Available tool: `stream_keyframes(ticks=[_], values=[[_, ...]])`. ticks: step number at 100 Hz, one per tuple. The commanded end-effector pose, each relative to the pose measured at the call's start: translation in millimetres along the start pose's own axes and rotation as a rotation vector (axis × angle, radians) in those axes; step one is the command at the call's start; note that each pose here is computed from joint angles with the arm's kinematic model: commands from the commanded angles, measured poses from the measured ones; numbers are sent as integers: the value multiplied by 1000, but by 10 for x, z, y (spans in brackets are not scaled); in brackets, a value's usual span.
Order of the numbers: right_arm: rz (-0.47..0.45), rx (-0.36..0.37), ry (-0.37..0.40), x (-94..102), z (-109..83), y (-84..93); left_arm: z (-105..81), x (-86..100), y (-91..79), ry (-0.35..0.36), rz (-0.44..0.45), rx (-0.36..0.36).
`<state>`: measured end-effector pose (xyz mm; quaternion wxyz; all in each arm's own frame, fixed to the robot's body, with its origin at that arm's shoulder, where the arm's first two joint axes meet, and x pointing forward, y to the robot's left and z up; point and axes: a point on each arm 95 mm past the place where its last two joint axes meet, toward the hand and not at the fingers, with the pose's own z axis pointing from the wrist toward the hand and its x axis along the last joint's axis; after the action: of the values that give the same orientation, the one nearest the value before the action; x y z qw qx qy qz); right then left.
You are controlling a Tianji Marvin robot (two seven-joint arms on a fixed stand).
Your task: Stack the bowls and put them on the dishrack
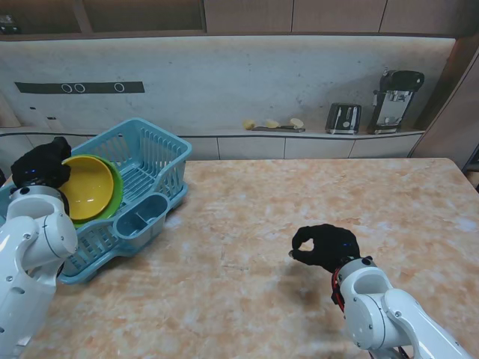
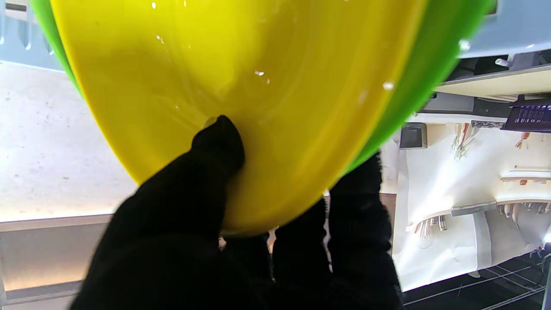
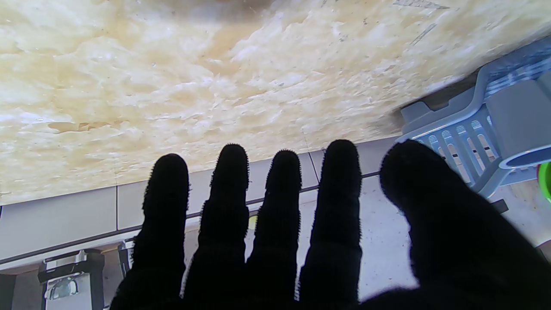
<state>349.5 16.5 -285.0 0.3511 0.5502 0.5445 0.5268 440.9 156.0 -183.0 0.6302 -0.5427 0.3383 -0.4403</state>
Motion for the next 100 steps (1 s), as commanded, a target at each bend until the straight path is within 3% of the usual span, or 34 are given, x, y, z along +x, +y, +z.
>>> stream_keyframes(ticks=[1, 100], values=[[5, 28, 7, 22, -10, -49, 15, 18, -59, -8, -4, -3], [6, 35, 15, 34, 1, -62, -18, -29, 196, -108, 19, -108]])
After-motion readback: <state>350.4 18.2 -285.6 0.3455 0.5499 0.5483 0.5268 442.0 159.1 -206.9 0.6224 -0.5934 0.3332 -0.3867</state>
